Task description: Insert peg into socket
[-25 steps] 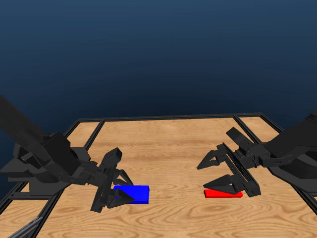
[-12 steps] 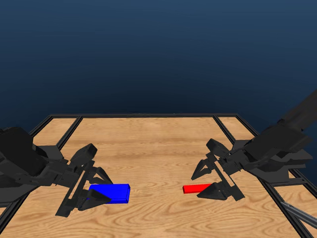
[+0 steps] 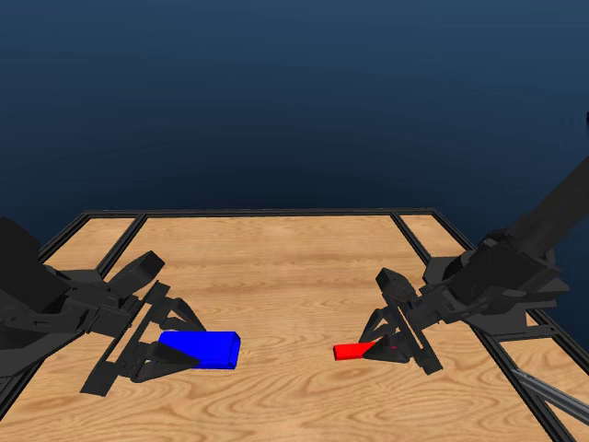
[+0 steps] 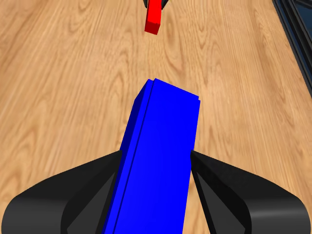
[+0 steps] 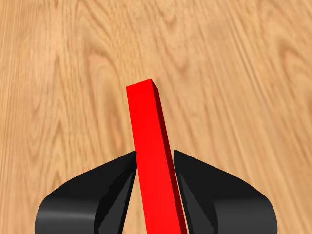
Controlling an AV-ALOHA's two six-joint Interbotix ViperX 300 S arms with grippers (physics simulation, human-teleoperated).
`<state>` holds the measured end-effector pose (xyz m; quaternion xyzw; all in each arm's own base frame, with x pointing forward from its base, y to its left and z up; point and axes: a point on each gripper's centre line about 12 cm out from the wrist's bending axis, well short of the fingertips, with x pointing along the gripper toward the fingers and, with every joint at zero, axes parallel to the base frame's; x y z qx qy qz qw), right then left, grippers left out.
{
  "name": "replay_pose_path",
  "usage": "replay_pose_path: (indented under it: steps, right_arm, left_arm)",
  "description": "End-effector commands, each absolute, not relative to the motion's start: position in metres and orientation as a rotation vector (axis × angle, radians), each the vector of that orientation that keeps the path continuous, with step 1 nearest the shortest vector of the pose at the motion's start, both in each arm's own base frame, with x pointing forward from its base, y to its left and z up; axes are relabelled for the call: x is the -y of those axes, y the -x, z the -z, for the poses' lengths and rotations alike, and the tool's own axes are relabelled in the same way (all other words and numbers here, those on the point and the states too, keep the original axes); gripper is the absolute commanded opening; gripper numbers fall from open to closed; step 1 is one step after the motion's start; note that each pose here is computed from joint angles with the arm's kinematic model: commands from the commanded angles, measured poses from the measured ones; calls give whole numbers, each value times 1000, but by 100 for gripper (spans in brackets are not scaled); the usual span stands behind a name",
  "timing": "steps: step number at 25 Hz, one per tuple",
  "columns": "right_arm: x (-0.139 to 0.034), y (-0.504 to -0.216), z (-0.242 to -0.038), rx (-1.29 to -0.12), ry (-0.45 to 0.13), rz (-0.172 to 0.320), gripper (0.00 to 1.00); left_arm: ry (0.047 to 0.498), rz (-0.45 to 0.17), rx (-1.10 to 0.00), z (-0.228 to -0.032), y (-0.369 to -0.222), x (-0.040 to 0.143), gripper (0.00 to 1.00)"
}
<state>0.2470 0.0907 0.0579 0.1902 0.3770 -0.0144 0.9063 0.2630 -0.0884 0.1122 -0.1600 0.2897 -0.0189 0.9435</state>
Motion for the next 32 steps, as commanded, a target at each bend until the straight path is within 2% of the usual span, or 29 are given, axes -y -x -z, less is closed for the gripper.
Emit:
replay_pose_path:
  steps: [1,2,3,4,5,6,7,8,10,11,12,13,14,15,17,18,19,20,21,22,23,24,26,27,28,29,30,31,32]
  right_arm:
    - [-99,-260,-66,-724,-374,-3,0]
    - [-94,-262,-69,-731,-375,12,0]
    - [-98,-265,-72,-700,-363,2,0]
    - [-95,-267,-74,-696,-333,-3,0]
    - [-99,-270,-78,-684,-307,-28,0]
    - [-97,-280,-90,-643,-316,-22,0]
    - [-94,-280,-87,-676,-301,-17,0]
    - [-96,-286,-96,-651,-290,-40,0]
    - [-95,-300,-118,-616,-264,-67,0]
    - [-95,-307,-128,-591,-260,-75,0]
    - [-93,-311,-135,-570,-247,-82,0]
    - [-91,-317,-145,-573,-240,-92,0]
    - [-89,-314,-137,-615,-210,-100,0]
    - [-91,-325,-156,-559,-215,-109,0]
    - [-85,-331,-156,-601,-196,-113,0]
    - [-89,-338,-169,-580,-188,-136,0]
    - [-91,-341,-165,-588,-170,-143,0]
    - [-89,-344,-167,-624,-159,-147,0]
    - [-84,-350,-175,-604,-180,-132,0]
    - [-86,-351,-173,-618,-179,-137,0]
    - [-91,-354,-174,-638,-151,-160,0]
    - [-84,-355,-176,-669,-151,-146,0]
    - [-93,-364,-188,-648,-146,-168,0]
    - [-94,-365,-183,-680,-138,-169,0]
    - [-96,-365,-184,-676,-144,-171,0]
    - [-90,-368,-180,-697,-150,-151,0]
    - [-90,-370,-180,-705,-152,-147,0]
    - [-90,-374,-185,-703,-157,-142,0]
    - [-92,-373,-176,-731,-149,-143,0]
  left_arm:
    - [359,34,-502,-130,-272,88,0]
    - [341,47,-512,-130,-273,91,0]
    - [350,28,-504,-134,-275,83,0]
    - [330,47,-517,-130,-272,88,0]
    - [324,56,-518,-137,-275,88,0]
    - [326,55,-527,-133,-274,88,0]
    - [308,55,-504,-133,-275,89,0]
    - [325,59,-481,-143,-280,90,0]
    - [323,71,-467,-152,-288,93,0]
    - [300,67,-509,-139,-280,92,0]
    - [298,70,-491,-144,-291,96,0]
    - [300,96,-474,-156,-288,96,0]
    - [320,75,-447,-160,-292,94,0]
    - [308,86,-474,-157,-290,95,0]
    - [307,88,-451,-160,-293,98,0]
    - [300,87,-477,-155,-291,97,0]
    - [309,84,-450,-161,-294,97,0]
    - [287,81,-496,-147,-287,97,0]
    - [306,86,-448,-163,-296,98,0]
    - [311,75,-429,-155,-294,98,0]
    - [288,90,-468,-155,-293,100,0]
    - [292,87,-464,-157,-295,99,0]
    - [297,96,-481,-160,-295,98,0]
    - [287,82,-474,-155,-296,98,0]
    - [299,78,-423,-162,-301,99,0]
    - [274,79,-494,-149,-294,97,0]
    - [318,59,-410,-163,-301,95,0]
    - [290,72,-437,-158,-299,97,0]
    - [293,87,-470,-157,-298,95,0]
